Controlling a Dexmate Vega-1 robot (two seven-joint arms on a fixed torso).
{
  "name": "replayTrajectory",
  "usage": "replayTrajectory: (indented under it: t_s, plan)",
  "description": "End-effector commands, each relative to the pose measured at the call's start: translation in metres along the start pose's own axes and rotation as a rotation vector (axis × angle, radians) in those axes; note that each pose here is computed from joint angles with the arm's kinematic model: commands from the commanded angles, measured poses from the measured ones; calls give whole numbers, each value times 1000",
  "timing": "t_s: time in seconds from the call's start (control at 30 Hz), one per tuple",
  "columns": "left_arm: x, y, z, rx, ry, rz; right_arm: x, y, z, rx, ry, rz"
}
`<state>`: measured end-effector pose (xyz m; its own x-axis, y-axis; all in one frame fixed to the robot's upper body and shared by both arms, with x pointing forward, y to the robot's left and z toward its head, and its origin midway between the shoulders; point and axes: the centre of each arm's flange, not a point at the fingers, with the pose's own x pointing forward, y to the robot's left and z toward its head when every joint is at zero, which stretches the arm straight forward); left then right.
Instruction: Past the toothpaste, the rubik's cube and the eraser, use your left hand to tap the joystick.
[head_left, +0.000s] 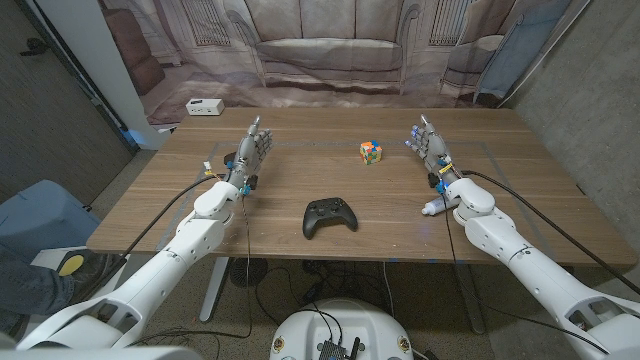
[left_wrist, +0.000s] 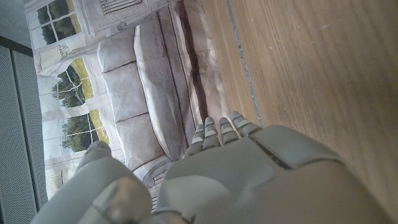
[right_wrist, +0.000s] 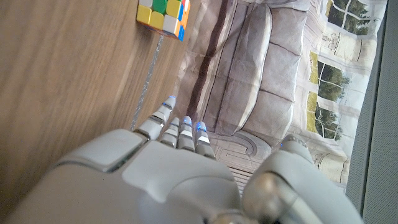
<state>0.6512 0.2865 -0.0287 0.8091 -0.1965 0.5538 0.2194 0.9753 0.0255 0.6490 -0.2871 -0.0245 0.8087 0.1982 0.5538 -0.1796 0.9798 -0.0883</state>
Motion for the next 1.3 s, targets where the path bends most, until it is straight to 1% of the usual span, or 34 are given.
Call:
replayTrajectory:
  t_s: [0.03, 0.2, 0.3, 0.53, 0.63, 0.83, 0.93, 1.07, 1.2, 1.3]
  plan:
    - [-4, -10, 1, 6, -15, -37, -3, 6, 7, -99, 29, 78]
    - [-13, -9, 6, 56, -26, -51, -6, 5, 7, -90, 20, 69]
    - [-20, -8, 10, 76, -48, -53, -8, 4, 7, -81, 16, 72]
    - [-37, -9, 18, 103, -103, -27, -15, 3, 4, -62, 7, 60]
    - [-42, -8, 19, 107, -125, -24, -17, 3, 4, -66, 1, 62]
    - [-52, -3, 19, 109, -163, -30, -20, 5, 8, -75, -18, 58]
    - [-55, 0, 18, 111, -188, -16, -20, 7, 9, -67, -39, 47]
    - [-59, 4, 17, 114, -220, -5, -18, 8, 11, -54, -61, 50]
    - [-62, 3, 17, 100, -250, -19, -18, 9, 16, -60, -80, 47]
    - [-65, 2, 16, 68, -273, -37, -17, 9, 21, -63, -81, 47]
